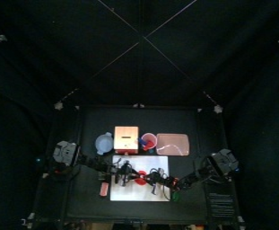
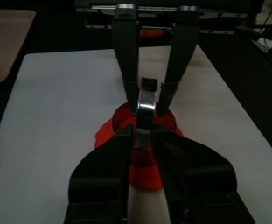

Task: Get the cutter from the drawer then cut the dough then place the extra dough in the bowl
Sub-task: Cut the dough

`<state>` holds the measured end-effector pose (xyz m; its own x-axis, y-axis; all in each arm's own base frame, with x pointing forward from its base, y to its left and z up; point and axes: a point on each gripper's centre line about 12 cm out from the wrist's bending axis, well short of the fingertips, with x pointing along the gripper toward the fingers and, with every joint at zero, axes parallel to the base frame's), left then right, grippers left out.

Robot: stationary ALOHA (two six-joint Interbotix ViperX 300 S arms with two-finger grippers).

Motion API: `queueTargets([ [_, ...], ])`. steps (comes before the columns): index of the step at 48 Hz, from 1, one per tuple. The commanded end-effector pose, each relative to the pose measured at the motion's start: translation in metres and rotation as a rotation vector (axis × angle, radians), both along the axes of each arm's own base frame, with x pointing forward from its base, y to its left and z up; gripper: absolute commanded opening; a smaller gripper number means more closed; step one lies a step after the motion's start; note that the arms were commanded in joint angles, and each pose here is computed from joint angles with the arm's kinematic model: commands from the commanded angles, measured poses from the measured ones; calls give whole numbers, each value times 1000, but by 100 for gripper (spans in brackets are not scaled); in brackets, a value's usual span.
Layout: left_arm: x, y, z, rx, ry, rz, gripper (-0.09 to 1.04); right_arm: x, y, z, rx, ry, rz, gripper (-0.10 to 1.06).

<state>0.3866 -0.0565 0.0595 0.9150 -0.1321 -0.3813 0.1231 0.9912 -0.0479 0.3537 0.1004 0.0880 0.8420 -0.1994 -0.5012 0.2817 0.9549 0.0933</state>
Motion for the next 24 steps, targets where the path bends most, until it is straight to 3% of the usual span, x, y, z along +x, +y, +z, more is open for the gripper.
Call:
queueTargets([
  [1, -3, 0, -1, 10, 39, -2, 69, 0, 3, 2, 14, 6, 12, 78],
  [24, -4, 1, 39, 41, -49, -28, 72, 4, 1, 21, 11, -46, 34, 78],
])
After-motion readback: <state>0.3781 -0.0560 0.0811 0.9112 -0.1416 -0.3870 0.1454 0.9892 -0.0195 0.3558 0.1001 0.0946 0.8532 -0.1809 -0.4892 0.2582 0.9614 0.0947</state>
